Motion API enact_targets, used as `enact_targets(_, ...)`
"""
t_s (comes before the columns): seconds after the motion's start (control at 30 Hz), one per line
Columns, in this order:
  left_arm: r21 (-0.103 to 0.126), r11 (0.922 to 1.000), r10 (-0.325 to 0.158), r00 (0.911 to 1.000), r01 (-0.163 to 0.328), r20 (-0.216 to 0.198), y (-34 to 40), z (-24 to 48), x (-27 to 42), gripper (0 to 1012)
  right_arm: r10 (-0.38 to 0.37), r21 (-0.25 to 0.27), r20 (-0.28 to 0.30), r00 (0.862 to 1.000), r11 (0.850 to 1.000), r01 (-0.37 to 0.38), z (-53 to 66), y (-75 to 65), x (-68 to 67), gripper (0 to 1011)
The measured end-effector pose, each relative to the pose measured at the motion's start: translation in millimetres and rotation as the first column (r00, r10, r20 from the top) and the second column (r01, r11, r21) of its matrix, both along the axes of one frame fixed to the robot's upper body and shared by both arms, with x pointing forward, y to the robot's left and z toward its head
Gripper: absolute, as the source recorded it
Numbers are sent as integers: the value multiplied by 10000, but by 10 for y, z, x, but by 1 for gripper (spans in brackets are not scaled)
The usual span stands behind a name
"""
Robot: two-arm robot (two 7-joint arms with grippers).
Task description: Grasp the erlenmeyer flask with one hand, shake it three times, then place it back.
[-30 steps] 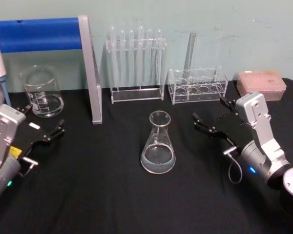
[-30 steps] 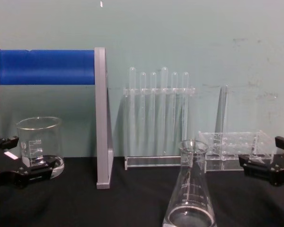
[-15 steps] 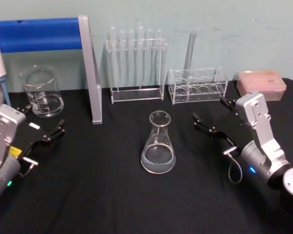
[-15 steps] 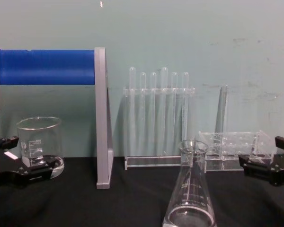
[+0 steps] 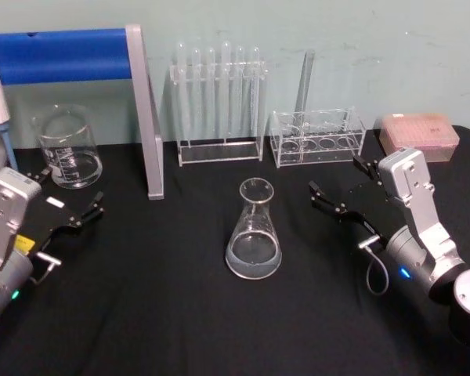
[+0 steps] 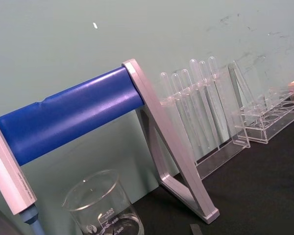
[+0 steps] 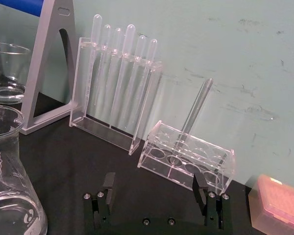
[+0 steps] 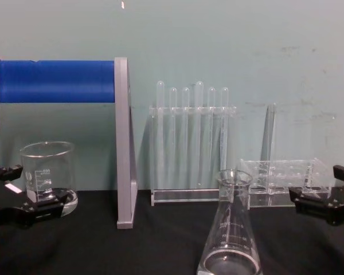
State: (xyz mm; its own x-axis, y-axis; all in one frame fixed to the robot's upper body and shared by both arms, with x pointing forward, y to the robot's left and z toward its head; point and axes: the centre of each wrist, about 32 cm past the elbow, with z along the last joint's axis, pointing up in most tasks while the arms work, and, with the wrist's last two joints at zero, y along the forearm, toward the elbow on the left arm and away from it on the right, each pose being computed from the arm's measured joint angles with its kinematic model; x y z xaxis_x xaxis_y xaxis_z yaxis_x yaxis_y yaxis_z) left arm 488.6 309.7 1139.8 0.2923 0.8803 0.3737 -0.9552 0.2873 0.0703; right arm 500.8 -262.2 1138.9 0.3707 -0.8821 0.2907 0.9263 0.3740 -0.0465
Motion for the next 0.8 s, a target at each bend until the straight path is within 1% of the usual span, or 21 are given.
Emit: enact_targets(0.8,0,10000,0,10000,0,0,0,0,0,1001,0,0,-1,10000,10000,0,0,0,0,1000)
